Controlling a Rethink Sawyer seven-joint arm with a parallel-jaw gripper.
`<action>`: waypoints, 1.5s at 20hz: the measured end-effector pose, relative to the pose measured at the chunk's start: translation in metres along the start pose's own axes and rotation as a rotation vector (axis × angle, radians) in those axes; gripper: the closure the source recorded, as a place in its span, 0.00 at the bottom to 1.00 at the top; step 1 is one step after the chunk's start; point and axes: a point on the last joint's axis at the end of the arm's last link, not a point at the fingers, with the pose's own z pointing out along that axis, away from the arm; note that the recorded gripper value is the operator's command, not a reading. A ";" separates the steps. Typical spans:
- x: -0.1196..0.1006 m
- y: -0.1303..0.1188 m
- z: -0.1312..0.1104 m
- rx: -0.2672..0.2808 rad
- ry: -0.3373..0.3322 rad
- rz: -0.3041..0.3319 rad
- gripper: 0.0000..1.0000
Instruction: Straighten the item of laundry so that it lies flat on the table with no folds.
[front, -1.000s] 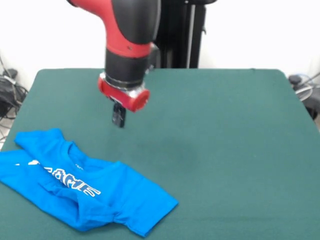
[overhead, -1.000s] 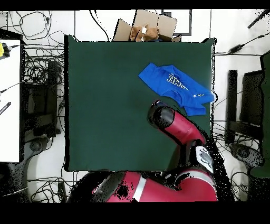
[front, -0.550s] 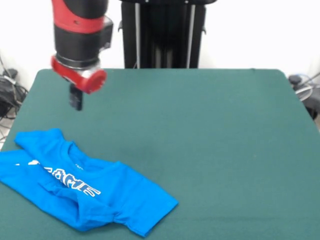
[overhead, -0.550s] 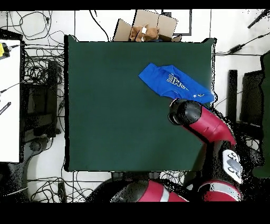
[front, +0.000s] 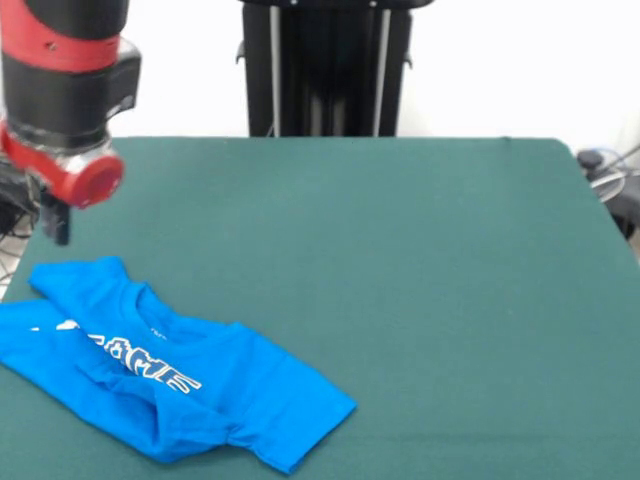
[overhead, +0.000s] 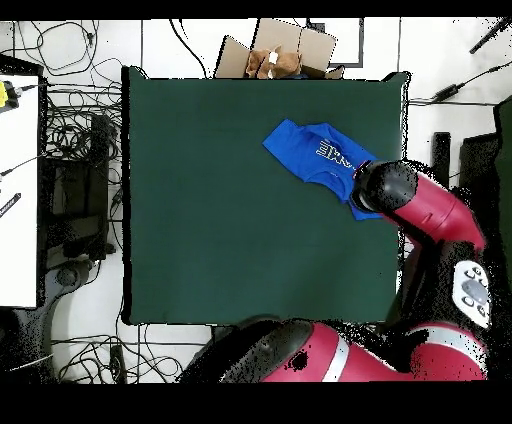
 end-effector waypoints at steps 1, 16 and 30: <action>-0.006 0.000 0.005 0.007 -0.012 -0.011 1.00; 0.000 0.024 0.124 0.110 -0.121 -0.187 1.00; -0.016 0.010 0.094 0.116 -0.170 -0.164 1.00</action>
